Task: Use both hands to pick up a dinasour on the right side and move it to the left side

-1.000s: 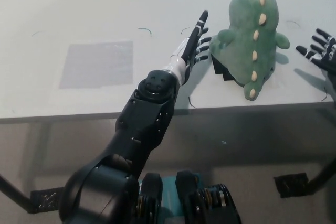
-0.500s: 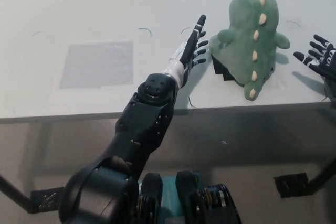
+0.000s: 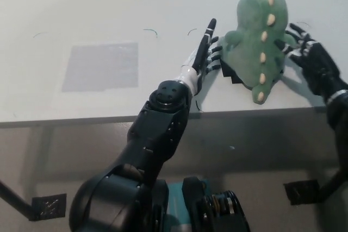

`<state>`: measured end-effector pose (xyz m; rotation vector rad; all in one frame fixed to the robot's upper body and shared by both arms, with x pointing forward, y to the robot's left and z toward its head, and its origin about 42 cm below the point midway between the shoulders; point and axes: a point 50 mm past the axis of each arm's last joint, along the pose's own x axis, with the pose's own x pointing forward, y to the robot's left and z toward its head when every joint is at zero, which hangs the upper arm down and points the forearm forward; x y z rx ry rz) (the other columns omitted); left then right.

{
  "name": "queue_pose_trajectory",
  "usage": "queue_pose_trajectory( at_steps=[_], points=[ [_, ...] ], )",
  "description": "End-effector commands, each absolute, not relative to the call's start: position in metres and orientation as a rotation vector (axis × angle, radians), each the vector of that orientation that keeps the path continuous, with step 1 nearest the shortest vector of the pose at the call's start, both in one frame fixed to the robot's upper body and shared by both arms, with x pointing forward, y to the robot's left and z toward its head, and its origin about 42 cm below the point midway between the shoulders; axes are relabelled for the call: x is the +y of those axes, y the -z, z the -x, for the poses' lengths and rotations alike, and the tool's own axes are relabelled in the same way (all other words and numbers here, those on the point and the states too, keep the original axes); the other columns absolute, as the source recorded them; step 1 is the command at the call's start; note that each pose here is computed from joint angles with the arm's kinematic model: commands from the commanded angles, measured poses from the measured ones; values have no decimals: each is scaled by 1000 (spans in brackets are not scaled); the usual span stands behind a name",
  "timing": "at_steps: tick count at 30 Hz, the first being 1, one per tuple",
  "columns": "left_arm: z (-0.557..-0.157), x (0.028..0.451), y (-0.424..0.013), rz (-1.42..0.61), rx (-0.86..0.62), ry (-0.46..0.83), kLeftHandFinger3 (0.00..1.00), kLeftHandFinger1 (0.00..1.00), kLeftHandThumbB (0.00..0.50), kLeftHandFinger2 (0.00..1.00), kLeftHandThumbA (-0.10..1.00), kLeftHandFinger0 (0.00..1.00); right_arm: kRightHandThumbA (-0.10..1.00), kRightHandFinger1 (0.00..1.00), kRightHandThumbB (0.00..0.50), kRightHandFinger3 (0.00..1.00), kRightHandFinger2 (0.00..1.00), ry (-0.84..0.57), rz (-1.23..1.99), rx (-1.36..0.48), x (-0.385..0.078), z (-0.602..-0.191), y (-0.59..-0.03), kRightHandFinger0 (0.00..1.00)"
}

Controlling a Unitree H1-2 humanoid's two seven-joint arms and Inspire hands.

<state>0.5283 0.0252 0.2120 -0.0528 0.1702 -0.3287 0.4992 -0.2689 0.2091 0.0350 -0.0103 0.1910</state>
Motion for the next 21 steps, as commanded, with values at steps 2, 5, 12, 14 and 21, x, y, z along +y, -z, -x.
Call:
queue_pose_trajectory(
  at_steps=[2, 5, 12, 14, 21],
  points=[
    [-535, 7, -250, 40, 89, 338, 1000, 1000, 430, 1000, 1000, 1000, 1000, 1000, 411, 1000, 1000, -193, -25, -38, -252, -506, -233, 1000],
    [-535, 2, -254, 43, 87, 337, 1000, 1000, 437, 1000, 1000, 1000, 1000, 1000, 393, 1000, 1000, -206, -28, -45, -242, -508, -236, 1000],
    [-530, -12, -256, 76, 83, 357, 1000, 1000, 413, 1000, 1000, 1000, 1000, 1000, 364, 1000, 1000, -252, -4, -60, -219, -507, -240, 1000],
    [-530, -15, -256, 69, 87, 355, 1000, 1000, 409, 1000, 1000, 1000, 1000, 1000, 352, 1000, 1000, -249, -3, -64, -216, -506, -239, 1000],
    [-523, -33, -254, 59, 122, 421, 1000, 1000, 388, 1000, 1000, 1000, 1000, 1000, 375, 1000, 1000, -226, 50, -101, -201, -502, -232, 1000]
  ],
)
